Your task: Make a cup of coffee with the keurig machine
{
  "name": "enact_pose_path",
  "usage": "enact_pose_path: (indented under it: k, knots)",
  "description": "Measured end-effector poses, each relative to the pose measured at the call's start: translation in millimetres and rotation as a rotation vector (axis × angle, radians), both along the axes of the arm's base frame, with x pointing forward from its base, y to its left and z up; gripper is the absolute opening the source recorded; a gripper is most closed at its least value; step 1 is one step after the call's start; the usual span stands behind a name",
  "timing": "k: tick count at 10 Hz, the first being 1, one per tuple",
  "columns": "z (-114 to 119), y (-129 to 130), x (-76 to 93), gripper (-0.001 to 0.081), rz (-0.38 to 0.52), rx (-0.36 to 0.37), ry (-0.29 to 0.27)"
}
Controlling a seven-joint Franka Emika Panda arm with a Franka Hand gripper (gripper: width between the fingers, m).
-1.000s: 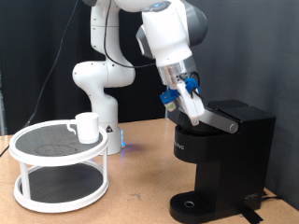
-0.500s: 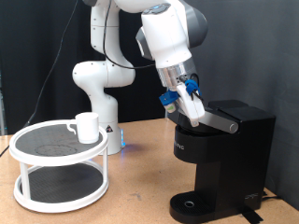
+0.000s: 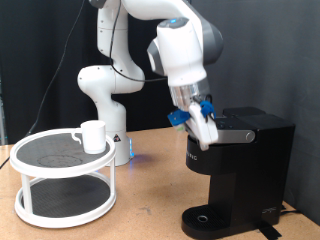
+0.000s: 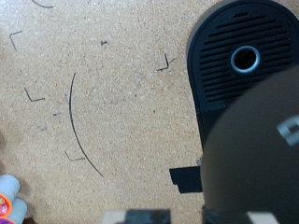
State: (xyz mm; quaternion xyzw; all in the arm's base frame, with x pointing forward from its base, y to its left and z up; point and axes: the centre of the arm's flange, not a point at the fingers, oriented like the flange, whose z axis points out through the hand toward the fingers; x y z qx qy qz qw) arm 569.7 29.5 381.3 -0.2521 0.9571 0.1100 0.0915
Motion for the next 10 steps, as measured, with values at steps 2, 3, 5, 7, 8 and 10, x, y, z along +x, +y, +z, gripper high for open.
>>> enact_pose_path:
  k: [2,3,5,7,8,10]
  knots:
    - [-1.0,-0.4,1.3,0.0,-0.001,-0.001,-0.003]
    - [-1.0,-0.4,1.3,0.0,-0.001,-0.001,-0.003]
    - [-0.7,-0.2,1.5,0.0,0.005,-0.001,-0.007]
    - [1.6,0.9,1.9,0.0,0.038,0.006,-0.044]
    - [3.4,1.3,0.8,0.0,0.063,0.011,-0.075]
    - [6.8,-0.7,-6.0,0.0,0.104,0.033,-0.147]
